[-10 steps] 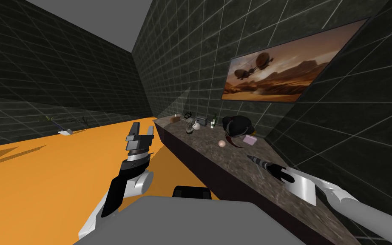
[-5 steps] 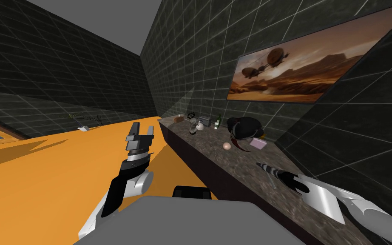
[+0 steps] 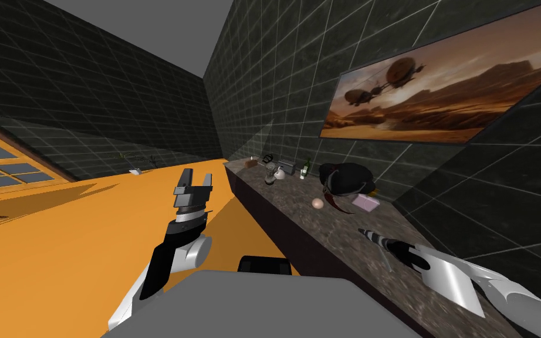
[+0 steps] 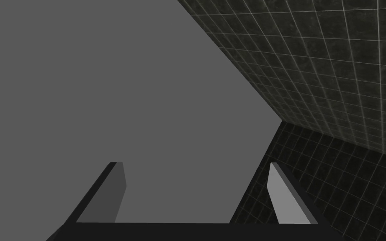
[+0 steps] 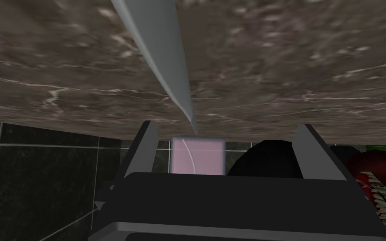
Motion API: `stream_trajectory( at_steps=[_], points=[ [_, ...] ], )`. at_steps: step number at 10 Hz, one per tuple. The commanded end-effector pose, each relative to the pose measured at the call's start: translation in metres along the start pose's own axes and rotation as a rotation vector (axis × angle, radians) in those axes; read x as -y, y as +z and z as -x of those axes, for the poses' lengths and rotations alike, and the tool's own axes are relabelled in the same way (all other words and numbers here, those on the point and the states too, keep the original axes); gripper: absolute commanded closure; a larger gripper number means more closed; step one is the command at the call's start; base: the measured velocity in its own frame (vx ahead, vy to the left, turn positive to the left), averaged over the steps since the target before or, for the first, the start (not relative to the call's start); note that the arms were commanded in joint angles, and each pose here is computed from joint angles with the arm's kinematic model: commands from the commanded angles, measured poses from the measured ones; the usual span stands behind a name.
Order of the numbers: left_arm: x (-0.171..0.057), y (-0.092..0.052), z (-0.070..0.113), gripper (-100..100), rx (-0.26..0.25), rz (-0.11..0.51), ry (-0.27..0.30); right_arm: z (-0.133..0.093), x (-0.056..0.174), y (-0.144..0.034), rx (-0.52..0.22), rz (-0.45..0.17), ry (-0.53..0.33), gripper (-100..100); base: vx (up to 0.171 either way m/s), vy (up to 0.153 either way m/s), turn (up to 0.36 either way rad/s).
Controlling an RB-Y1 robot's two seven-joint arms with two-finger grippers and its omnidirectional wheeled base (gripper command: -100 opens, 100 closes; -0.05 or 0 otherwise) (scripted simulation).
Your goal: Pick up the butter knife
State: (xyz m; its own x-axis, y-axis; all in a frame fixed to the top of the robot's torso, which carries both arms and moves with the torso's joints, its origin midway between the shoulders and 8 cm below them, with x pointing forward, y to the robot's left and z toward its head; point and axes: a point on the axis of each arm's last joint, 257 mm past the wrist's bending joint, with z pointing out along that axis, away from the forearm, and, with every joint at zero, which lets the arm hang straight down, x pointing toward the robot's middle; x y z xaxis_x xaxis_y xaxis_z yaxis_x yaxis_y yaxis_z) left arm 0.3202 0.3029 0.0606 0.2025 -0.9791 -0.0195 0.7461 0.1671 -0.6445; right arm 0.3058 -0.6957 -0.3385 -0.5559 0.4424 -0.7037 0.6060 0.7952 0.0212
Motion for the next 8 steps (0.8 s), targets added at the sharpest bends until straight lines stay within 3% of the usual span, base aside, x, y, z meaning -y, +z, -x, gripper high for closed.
stream_trajectory(
  at_steps=[1, 6, 7, 8],
  points=[
    [0.000, 0.000, 0.000, 0, 0.000, 0.000, 0.000, -0.003, 0.004, 0.001, 0.001, -0.023, 0.021, -100, -0.114, -0.059, 0.174],
    [0.000, 0.000, 0.000, 0, 0.000, 0.000, 0.000, -0.013, 0.014, 0.006, 0.000, -0.093, 0.091, -100, -0.101, -0.066, 0.201],
    [0.000, 0.000, 0.000, 0, 0.000, 0.000, 0.000, -0.012, 0.012, 0.006, 0.000, -0.081, 0.081, -100, -0.050, -0.039, 0.048],
    [0.000, 0.000, 0.000, 0, 0.000, 0.000, 0.000, -0.012, 0.012, 0.006, 0.000, -0.085, 0.083, 100, -0.009, -0.007, -0.009]
  ],
)
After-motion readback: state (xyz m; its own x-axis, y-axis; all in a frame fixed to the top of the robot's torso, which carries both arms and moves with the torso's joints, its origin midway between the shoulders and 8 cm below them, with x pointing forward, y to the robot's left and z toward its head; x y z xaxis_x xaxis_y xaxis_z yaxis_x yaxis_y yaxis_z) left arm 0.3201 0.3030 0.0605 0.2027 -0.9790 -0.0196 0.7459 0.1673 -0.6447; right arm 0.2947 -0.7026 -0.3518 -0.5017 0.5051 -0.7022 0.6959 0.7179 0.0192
